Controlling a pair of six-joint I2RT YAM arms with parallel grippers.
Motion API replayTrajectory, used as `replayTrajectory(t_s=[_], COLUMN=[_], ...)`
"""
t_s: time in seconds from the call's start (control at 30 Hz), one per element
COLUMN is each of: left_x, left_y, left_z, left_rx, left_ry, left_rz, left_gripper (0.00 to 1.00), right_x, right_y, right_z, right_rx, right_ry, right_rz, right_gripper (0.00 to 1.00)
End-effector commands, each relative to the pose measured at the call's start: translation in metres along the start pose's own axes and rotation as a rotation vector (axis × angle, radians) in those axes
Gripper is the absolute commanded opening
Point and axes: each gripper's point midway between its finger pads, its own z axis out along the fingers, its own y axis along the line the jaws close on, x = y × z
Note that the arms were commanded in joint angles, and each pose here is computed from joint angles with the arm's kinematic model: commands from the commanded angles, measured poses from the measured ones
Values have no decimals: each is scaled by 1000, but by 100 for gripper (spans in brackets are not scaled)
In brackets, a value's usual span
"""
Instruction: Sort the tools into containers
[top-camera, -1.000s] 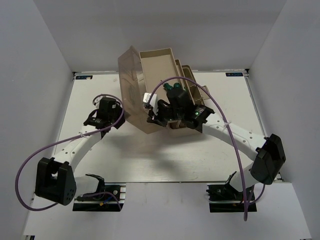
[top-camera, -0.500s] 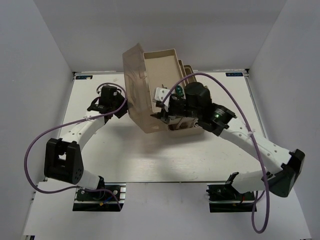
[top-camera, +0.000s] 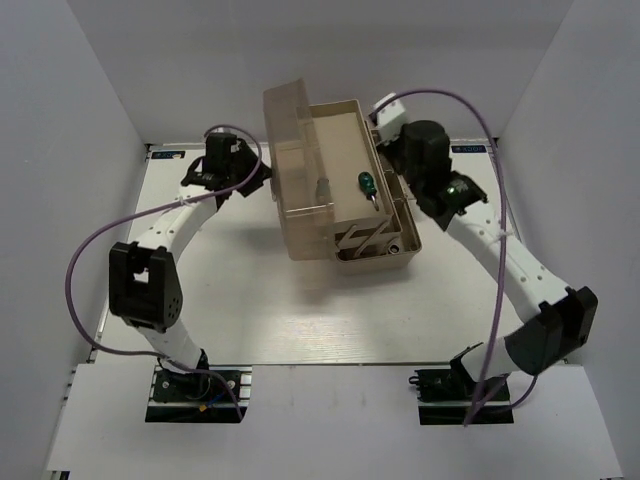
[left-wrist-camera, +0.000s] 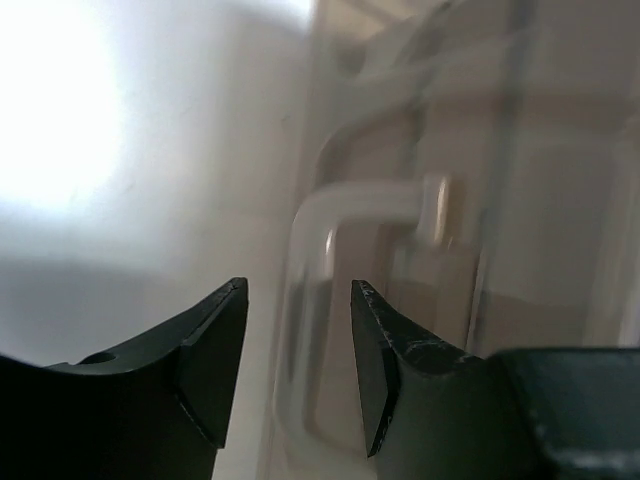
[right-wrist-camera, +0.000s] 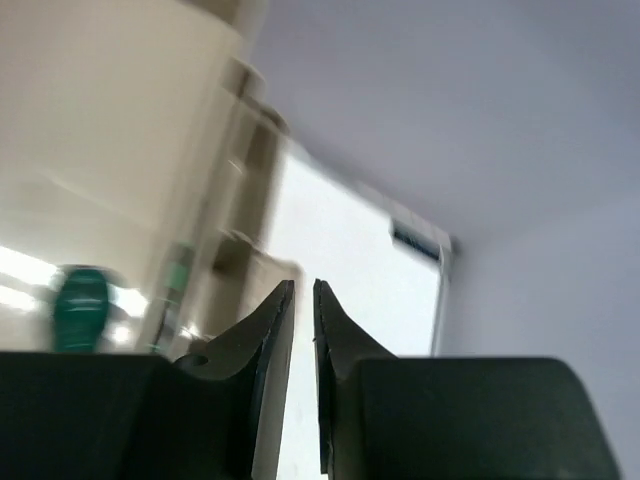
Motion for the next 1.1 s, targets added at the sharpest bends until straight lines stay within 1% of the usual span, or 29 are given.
replayTrajectory(t_s=[0.0,0.03,0.07,0.1,0.13,0.17,0.2,0.23,0.27,0.3,0.37,0.4,0.43,0.47,0.5,0.53,0.6,0.63,0.67,0.7,0.77,0.8,0.87,0.9,0.93,1.0,1.07], left_x=[-14,-9,-18,-15,-13,-7,-5,-10,-10,-15,-29,-41,-53,-61,-67,-76,-81,-69,-71,-57,-38,-19,-2,15,17,32,34], left_y=[-56,-67,-83,-95,-112,-112,-117,-127,-124,-129,-134,-130,-140,-136,-132,-138,-132,-118,-113,-92,-69,-48,-30,-11,-10,6,10], left_z=[0,1,0,1,-2,10,11,8,9,1,-11,-18,-40,-47,-56,-79,-96,-94,-113,-106,-109,-112,-113,-107,-115,-113,-119], left_rx=[189,225,265,305,385,400,421,451,440,448,443,413,429,410,374,377,350,323,318,273,235,208,188,158,170,146,143], left_ry=[21,49,39,53,91,126,148,146,143,123,52,10,-35,-66,-99,-145,-193,-162,-191,-163,-134,-103,-79,-44,-57,-29,-40], left_rz=[64,85,92,103,118,119,112,121,129,133,165,168,186,203,212,231,262,257,265,269,262,257,244,226,228,212,212], left_gripper=[56,56,56,56,56,56,56,56,56,56,56,56,58,61,62,63,67,68,69,71,73,73,73,74,74,74,74], right_x=[48,62,74,89,94,106,119,121,133,141,157,168,175,175,186,190,202,202,202,208,202,199,195,190,187,181,175], right_y=[-56,-52,-57,-62,-56,-55,-55,-48,-46,-40,-29,-26,-23,-14,-10,-7,0,8,14,17,32,39,43,48,48,53,59], right_z=[-2,2,3,3,5,10,7,9,12,12,15,13,15,15,16,15,18,16,16,18,16,15,15,14,16,13,10], right_rx=[162,132,138,141,98,89,76,34,26,-15,-71,-88,-103,-147,-168,-182,-209,-257,-286,-301,-390,-432,-455,-487,-499,-534,-587], right_ry=[194,236,278,321,327,360,403,405,434,453,496,524,540,540,570,583,616,615,618,636,624,620,611,600,590,580,570], right_rz=[170,179,209,235,255,266,280,296,307,327,348,366,374,385,393,398,415,434,446,463,510,531,549,568,573,589,602], right_gripper=[19,19,19,19,19,19,19,19,21,21,24,26,28,28,30,30,31,31,31,31,31,31,30,30,30,28,26])
